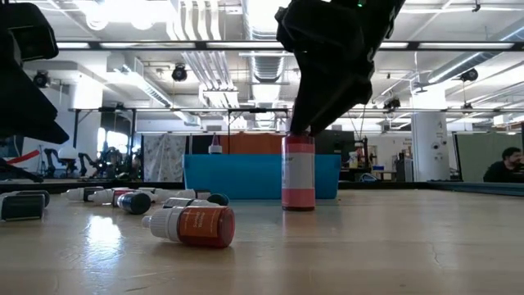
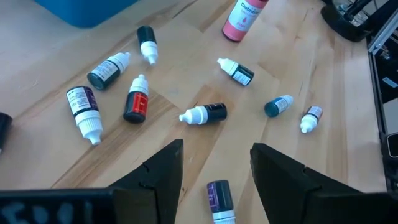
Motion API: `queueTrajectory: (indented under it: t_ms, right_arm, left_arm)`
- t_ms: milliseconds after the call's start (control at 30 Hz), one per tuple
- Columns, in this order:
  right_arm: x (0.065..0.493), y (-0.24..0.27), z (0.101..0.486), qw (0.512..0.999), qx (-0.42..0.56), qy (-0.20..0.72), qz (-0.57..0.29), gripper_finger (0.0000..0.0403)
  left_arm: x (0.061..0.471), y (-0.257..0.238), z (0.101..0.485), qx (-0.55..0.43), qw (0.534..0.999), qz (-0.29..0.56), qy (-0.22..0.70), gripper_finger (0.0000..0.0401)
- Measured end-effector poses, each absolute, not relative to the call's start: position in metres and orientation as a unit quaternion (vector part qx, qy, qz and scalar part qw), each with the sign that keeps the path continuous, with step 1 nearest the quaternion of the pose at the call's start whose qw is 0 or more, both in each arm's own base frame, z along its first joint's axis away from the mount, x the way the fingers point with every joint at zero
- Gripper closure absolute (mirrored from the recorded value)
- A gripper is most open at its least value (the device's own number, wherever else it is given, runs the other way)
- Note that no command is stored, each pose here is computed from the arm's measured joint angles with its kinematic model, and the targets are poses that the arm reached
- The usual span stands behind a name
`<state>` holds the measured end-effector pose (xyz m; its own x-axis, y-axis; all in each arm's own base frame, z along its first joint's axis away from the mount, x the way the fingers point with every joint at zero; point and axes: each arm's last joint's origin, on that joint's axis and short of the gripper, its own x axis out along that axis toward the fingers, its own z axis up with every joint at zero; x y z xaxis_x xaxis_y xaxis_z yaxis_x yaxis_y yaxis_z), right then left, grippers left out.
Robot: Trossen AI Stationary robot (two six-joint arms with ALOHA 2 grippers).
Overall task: Pick & Place food coloring
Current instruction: Put the large pink food coloring bottle into the bin
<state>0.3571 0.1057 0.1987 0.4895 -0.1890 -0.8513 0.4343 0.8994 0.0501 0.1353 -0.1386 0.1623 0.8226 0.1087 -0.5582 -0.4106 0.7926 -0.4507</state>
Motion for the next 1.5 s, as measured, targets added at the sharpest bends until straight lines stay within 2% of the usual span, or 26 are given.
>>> queueTrajectory:
  t_ms: [200, 333, 700, 833, 967, 1233, 1500]
  right_arm:
    - [0.357, 0.105, 0.199, 0.853, 0.131, 0.471, -0.182, 0.0260]
    - [0.358, 0.104, 0.200, 0.854, 0.133, 0.469, -0.182, 0.0269]
    - [0.361, 0.101, 0.203, 0.855, 0.137, 0.465, -0.184, 0.0219]
    - [0.361, 0.101, 0.203, 0.855, 0.138, 0.464, -0.185, 0.0213]
    - [0.362, 0.101, 0.205, 0.857, 0.139, 0.462, -0.184, 0.0232]
    - [0.367, 0.097, 0.214, 0.861, 0.149, 0.449, -0.186, 0.0310]
    - [0.383, 0.075, 0.245, 0.870, 0.170, 0.412, -0.212, 0.0310]
  left_arm:
    - [0.135, -0.138, 0.162, -0.290, 0.910, 0.145, 0.258, 0.0238]
    - [0.135, -0.138, 0.163, -0.290, 0.910, 0.146, 0.256, 0.0238]
    - [0.135, -0.138, 0.163, -0.292, 0.910, 0.148, 0.254, 0.0238]
    - [0.135, -0.138, 0.163, -0.292, 0.910, 0.148, 0.254, 0.0238]
    - [0.135, -0.138, 0.163, -0.291, 0.910, 0.148, 0.254, 0.0238]
    - [0.135, -0.138, 0.162, -0.288, 0.910, 0.150, 0.256, 0.0238]
    - [0.135, -0.138, 0.162, -0.289, 0.910, 0.150, 0.256, 0.0238]
